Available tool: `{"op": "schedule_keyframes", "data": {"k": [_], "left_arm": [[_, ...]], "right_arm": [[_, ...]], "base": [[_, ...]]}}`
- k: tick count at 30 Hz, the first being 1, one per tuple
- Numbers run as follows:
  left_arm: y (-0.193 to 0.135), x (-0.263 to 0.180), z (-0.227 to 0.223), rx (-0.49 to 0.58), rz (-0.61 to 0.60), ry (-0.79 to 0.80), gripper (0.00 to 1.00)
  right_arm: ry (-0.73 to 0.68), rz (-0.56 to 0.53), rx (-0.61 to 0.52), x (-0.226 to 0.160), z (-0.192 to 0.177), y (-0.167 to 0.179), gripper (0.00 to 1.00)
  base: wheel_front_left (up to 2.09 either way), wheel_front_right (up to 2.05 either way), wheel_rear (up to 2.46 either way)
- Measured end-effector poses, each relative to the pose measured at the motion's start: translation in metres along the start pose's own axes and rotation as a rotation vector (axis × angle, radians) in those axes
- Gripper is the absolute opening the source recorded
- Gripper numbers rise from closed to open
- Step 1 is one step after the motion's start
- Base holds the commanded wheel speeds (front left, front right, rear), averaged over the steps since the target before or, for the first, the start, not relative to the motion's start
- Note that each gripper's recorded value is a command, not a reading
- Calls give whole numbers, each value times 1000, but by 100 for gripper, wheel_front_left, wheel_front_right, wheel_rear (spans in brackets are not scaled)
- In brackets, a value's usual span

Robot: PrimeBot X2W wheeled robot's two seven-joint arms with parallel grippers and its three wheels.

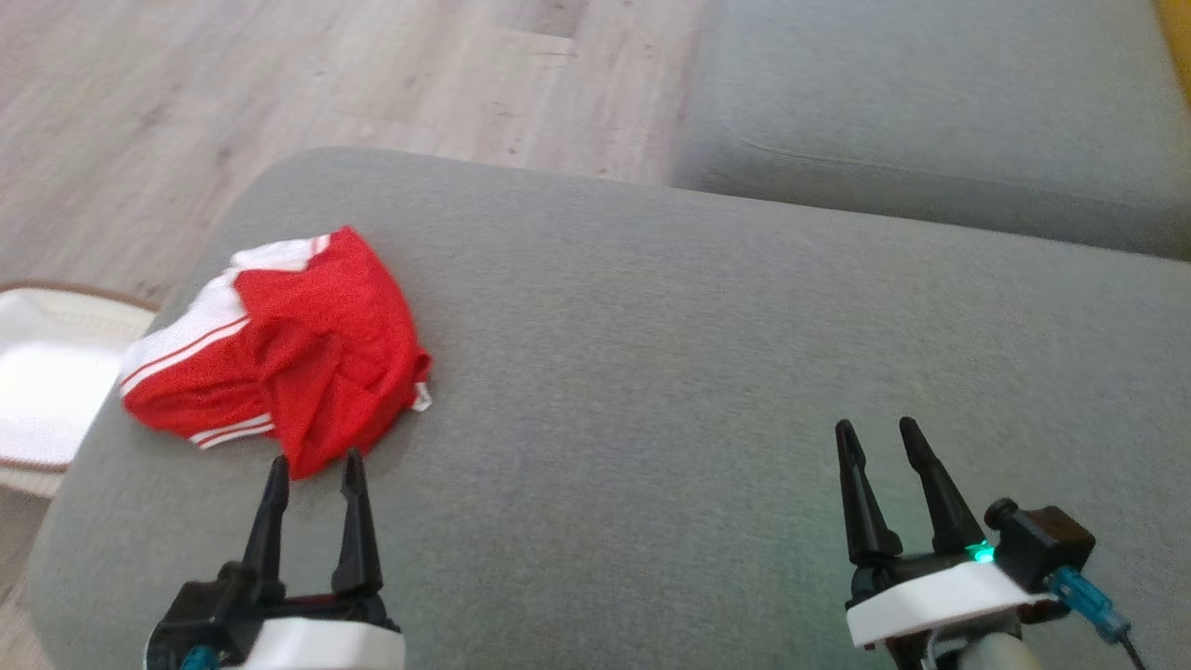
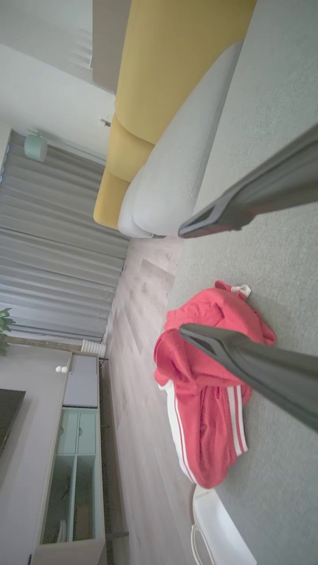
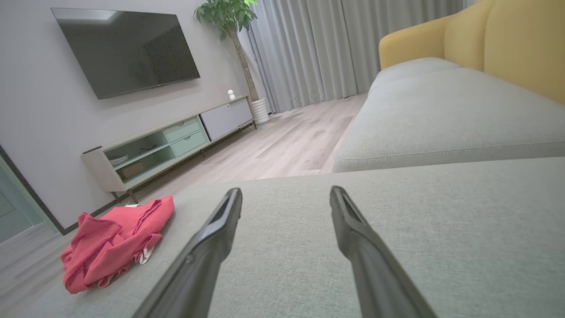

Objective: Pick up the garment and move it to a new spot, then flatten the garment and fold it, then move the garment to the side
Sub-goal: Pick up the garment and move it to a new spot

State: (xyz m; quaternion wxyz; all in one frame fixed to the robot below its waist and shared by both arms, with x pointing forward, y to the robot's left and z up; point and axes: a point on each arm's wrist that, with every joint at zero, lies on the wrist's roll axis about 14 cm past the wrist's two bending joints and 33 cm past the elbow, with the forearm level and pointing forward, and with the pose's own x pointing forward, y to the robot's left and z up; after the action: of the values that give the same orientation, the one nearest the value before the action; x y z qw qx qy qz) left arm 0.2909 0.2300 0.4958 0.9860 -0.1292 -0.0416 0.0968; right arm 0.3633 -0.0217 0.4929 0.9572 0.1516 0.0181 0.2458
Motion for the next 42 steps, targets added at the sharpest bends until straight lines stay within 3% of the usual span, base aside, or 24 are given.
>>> {"op": "schedule_keyframes", "data": {"k": [9,21,30,35,42], "left_arm": [[35,-26,5,-5,111,-20,100],[55,-22,4,49,158,-3,100],[69,49,-1,251,90,88,100],[92,95,-20,399,64,270,100],[96,129,-67,463,25,523,100]], "right_arm": [[25,88,0,11,-7,27,100],[50,75,22,14,-16,21,100],[72,27,-8,35,-29,-8,100],[85,-39,-27,47,-40,-40,100],[138,-106,-26,47,-64,-69,100]], "base": [[0,0,0],[0,0,0],[0,0,0],[0,0,0],[0,0,0]]}}
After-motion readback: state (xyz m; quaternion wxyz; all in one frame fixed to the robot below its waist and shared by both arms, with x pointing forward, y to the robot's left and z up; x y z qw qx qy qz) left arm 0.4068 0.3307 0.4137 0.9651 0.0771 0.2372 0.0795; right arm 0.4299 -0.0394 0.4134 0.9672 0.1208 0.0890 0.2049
